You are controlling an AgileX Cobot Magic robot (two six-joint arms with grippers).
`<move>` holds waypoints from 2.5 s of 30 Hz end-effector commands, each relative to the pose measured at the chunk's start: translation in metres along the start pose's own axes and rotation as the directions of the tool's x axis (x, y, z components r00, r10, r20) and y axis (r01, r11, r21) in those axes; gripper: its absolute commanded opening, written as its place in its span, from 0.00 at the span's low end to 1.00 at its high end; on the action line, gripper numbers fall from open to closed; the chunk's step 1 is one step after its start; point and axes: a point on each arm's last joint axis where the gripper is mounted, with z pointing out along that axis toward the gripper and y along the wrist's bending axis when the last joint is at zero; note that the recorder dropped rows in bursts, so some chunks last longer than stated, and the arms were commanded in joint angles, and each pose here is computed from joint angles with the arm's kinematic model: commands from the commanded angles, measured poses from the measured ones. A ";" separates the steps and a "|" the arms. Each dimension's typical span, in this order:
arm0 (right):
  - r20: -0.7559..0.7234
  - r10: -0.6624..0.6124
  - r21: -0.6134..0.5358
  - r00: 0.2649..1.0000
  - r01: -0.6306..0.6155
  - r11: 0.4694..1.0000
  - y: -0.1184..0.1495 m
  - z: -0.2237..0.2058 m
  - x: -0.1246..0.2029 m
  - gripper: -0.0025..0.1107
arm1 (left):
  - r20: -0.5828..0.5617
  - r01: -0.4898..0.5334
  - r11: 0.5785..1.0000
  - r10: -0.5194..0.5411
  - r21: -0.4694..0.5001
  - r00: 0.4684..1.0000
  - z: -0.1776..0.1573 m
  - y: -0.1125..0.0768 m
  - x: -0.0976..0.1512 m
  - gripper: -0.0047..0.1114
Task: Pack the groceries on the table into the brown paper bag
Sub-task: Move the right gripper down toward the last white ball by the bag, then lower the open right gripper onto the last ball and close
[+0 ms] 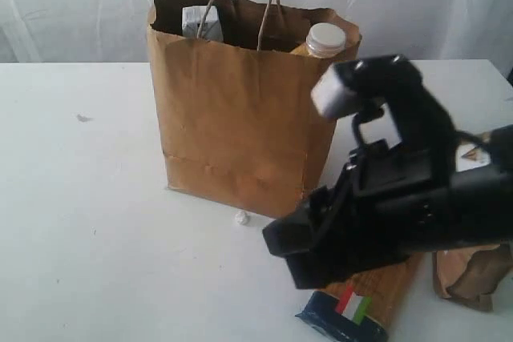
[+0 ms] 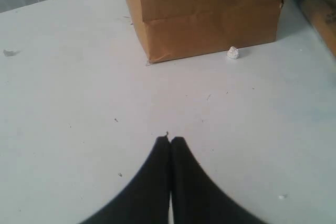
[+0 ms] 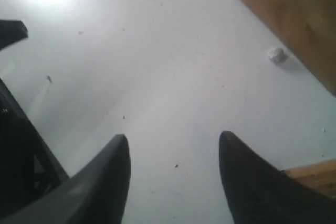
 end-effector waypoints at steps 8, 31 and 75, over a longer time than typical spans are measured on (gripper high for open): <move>-0.186 -0.006 0.066 0.983 0.018 0.998 -0.018 0.099 0.015 0.45 | -0.003 -0.005 1.000 0.005 0.000 1.000 0.000 0.000 0.002 0.04; -0.333 -0.504 0.154 0.797 0.573 0.805 -0.053 0.168 -0.025 0.45 | -0.003 -0.005 1.000 0.005 0.000 1.000 0.000 0.000 0.002 0.04; -0.184 0.453 0.368 0.872 -0.367 0.855 -0.088 0.230 -0.027 0.39 | -0.003 -0.005 1.000 0.005 0.000 1.000 0.000 0.000 0.002 0.04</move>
